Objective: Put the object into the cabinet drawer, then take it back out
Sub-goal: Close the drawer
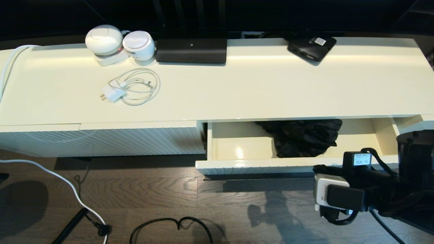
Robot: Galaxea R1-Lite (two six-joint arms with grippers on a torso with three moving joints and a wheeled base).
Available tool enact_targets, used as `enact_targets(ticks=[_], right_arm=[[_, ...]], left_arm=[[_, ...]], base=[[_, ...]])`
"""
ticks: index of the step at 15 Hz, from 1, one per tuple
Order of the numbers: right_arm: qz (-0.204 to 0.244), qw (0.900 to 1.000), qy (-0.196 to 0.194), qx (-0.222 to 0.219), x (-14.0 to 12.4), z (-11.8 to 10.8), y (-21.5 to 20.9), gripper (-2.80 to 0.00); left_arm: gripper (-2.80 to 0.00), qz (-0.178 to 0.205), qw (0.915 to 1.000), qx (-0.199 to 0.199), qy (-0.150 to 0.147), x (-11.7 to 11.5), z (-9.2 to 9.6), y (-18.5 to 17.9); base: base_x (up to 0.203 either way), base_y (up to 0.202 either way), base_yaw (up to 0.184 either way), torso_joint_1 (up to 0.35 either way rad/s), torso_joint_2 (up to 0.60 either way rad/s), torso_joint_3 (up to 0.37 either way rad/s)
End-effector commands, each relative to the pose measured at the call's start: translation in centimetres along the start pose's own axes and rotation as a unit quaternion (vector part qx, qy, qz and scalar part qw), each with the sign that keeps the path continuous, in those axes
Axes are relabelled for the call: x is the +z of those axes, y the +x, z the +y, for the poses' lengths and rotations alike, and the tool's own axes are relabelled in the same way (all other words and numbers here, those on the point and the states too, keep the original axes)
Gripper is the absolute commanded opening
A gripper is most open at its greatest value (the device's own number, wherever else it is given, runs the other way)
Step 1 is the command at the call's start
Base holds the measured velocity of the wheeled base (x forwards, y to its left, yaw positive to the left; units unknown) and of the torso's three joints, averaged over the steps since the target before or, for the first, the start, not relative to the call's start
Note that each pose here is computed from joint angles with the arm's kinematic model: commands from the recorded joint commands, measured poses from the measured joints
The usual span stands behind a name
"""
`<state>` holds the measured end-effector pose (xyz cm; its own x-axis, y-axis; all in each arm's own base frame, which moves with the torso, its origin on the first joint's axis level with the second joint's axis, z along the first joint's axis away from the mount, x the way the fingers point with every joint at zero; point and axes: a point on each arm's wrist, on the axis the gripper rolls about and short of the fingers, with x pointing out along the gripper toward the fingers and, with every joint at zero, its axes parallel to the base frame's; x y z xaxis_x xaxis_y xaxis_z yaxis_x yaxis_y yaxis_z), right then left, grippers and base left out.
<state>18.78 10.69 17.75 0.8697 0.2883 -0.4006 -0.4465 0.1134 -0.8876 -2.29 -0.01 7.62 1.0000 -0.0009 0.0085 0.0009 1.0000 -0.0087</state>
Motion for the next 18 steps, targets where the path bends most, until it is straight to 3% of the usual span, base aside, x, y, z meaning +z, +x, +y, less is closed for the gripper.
enact_targets(ticks=[1,7,12,18], right_arm=[[-0.001,1.0,-0.004,-0.01,-0.1,-0.2,-0.9,-2.8],[0.012,0.998,-0.015,0.064,-1.0,2.4,-1.0,-2.8],[0.001,1.0,-0.006,0.021,-0.7,2.4,0.6,-2.8],[0.001,1.0,-0.003,0.008,-0.7,2.9,1.6,-2.8]], left_arm=[[-2.8,-0.001,1.0,0.0,0.0,0.0,0.0,0.0],[-2.8,-0.002,1.0,0.001,0.0,0.0,0.0,0.0],[-2.8,-0.001,1.0,0.001,0.0,0.0,0.0,0.0],[-2.8,-0.002,1.0,0.001,0.0,0.0,0.0,0.0]], base=[[0.0,0.0,0.0,0.0,0.0,0.0],[0.0,0.0,0.0,0.0,0.0,0.0],[0.0,0.0,0.0,0.0,0.0,0.0],[0.0,0.0,0.0,0.0,0.0,0.0]])
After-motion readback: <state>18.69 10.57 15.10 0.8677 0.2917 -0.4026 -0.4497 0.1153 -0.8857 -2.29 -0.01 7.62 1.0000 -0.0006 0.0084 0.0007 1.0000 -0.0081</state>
